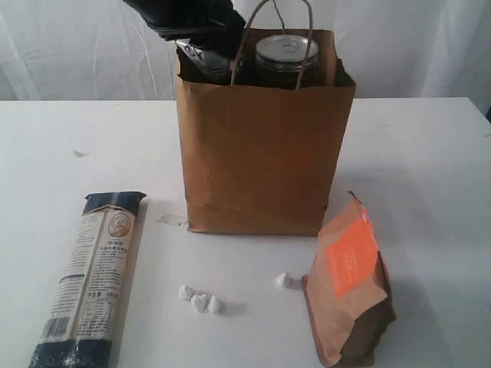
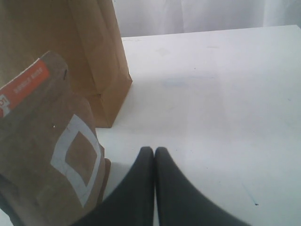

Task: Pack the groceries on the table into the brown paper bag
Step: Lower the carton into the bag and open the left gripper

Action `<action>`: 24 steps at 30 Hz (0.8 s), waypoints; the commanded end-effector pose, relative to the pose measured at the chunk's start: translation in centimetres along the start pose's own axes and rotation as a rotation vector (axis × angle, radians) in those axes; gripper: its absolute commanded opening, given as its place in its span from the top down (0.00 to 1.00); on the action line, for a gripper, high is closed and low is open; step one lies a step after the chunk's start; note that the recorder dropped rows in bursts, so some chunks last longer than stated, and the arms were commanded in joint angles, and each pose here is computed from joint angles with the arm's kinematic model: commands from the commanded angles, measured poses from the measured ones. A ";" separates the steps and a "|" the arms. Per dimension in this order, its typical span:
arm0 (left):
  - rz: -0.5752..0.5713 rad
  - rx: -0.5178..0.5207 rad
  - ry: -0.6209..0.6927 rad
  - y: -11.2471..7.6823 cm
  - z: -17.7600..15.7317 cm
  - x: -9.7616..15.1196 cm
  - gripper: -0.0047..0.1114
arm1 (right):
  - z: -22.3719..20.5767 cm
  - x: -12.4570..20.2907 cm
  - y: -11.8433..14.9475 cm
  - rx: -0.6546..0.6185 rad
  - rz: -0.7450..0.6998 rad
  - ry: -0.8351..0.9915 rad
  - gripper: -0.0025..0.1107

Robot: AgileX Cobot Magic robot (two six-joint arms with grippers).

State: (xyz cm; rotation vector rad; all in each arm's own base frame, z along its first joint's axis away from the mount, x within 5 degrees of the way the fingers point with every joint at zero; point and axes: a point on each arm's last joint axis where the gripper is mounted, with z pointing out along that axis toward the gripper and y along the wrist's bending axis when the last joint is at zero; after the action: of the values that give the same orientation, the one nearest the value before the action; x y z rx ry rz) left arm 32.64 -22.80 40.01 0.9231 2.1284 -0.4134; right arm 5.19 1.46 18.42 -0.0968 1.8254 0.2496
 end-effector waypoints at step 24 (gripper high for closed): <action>0.026 -0.058 0.079 0.8 1.3 0.4 0.81 | 0.0 0.1 -0.1 0.007 0.002 -0.003 0.98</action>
State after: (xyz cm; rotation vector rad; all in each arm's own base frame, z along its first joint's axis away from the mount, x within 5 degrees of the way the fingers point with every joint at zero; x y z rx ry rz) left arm 33.96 -22.84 37.90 0.9634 2.2122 -0.2932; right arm 5.19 1.46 18.42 -0.0968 1.8254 0.2496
